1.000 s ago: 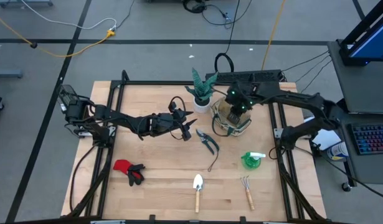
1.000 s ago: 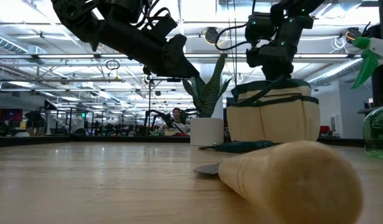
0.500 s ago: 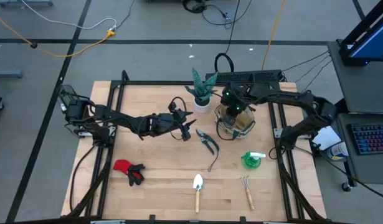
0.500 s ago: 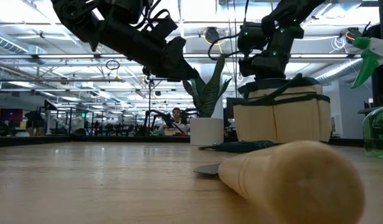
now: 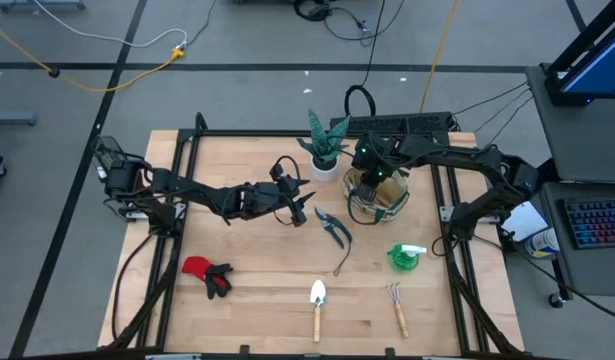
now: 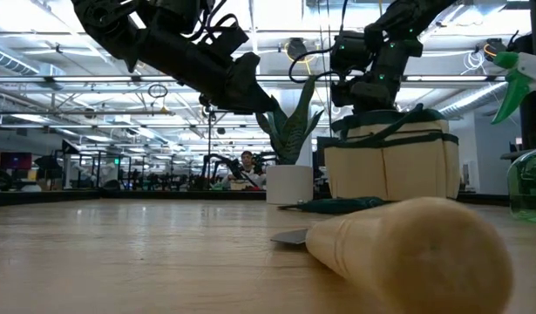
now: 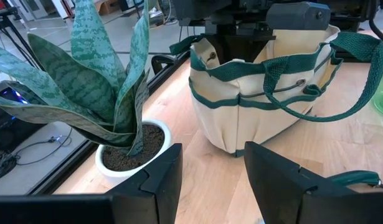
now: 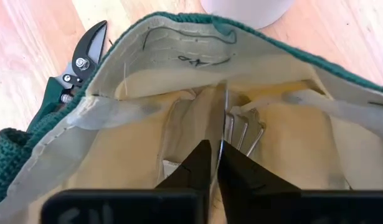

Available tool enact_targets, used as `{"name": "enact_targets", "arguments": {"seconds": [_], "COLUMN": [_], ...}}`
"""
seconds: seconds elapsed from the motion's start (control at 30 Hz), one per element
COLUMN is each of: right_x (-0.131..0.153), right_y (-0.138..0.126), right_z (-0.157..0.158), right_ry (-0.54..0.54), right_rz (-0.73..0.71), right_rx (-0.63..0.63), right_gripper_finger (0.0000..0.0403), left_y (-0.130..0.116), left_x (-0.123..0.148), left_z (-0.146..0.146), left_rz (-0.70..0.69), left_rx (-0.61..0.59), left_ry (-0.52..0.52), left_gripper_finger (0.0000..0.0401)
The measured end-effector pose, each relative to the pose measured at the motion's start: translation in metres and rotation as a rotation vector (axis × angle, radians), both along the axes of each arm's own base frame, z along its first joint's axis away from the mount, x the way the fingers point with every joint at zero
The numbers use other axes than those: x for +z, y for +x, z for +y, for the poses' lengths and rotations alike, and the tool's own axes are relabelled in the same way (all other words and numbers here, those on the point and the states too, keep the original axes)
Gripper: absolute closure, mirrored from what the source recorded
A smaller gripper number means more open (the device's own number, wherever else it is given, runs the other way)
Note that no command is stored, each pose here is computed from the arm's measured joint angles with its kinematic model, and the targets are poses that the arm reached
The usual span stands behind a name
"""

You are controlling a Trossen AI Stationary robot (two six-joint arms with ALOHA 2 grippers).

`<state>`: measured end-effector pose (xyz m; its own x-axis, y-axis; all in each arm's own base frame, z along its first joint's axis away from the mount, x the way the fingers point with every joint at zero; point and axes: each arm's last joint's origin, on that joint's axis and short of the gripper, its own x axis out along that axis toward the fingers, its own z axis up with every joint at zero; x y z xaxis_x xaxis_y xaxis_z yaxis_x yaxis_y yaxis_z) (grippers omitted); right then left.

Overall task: Pick & Place Garden tools in Gardening bag
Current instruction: Put the top brown trowel into the gardening bag, then put the brown hand rake into the gardening bag

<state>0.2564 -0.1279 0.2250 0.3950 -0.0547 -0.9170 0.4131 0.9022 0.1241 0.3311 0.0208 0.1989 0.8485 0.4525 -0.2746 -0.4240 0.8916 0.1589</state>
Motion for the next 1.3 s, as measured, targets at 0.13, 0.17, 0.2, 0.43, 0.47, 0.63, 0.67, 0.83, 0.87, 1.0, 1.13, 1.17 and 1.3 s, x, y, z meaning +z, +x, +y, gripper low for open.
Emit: {"name": "enact_targets", "arguments": {"seconds": [0.13, 0.17, 0.2, 0.43, 0.47, 0.63, 0.67, 0.83, 0.87, 1.0, 1.13, 1.17, 1.3], "right_x": [0.0, 0.0, 0.0, 0.002, 0.003, 0.015, 0.019, 0.035, 0.039, 0.05, 0.059, 0.06, 0.065], "right_y": [0.0, 0.0, 0.0, -0.001, -0.001, -0.005, -0.006, -0.012, -0.013, -0.017, -0.019, -0.019, -0.019], "right_z": [0.0, 0.0, 0.0, 0.0, 0.001, 0.006, 0.008, 0.019, 0.022, 0.034, 0.048, 0.051, 0.064], "right_ry": [-0.002, -0.002, -0.002, -0.004, -0.006, -0.027, -0.033, -0.049, -0.049, -0.05, -0.048, -0.047, -0.034], "right_rz": [0.0, 0.0, 0.0, -0.005, -0.01, -0.053, -0.066, -0.125, -0.139, -0.183, -0.223, -0.23, -0.251], "right_rx": [0.002, 0.002, 0.002, 0.0, 0.0, 0.009, 0.013, 0.019, 0.018, 0.028, 0.053, 0.061, 0.091], "right_gripper_finger": [0.0343, 0.0335, 0.0328, 0.028, 0.0274, 0.0251, 0.0249, 0.0246, 0.0247, 0.0249, 0.0248, 0.0248, 0.0251], "left_y": [0.0, 0.0, 0.0, 0.0, 0.0, 0.0, 0.0, -0.001, -0.001, -0.001, -0.001, -0.001, -0.001], "left_x": [0.0, 0.0, 0.0, 0.0, 0.0, 0.0, -0.001, -0.002, -0.002, -0.002, -0.002, -0.002, -0.002], "left_z": [0.0, 0.0, 0.0, 0.0, 0.0, 0.0, 0.0, 0.0, 0.0, 0.0, 0.0, 0.0, 0.0], "left_rz": [0.0, 0.0, -0.001, -0.001, -0.001, 0.0, 0.005, 0.02, 0.021, 0.02, 0.02, 0.02, 0.022], "left_rx": [0.0, 0.0, 0.0, 0.0, 0.0, 0.001, 0.002, 0.002, 0.003, 0.004, 0.004, 0.004, 0.004], "left_ry": [0.0, 0.0, 0.0, 0.0, 0.0, -0.005, -0.005, -0.007, -0.009, -0.011, -0.011, -0.011, -0.011], "left_gripper_finger": [0.0224, 0.0224, 0.0224, 0.0224, 0.0224, 0.0224, 0.0224, 0.0224, 0.0224, 0.0224, 0.0224, 0.0224, 0.0224]}}
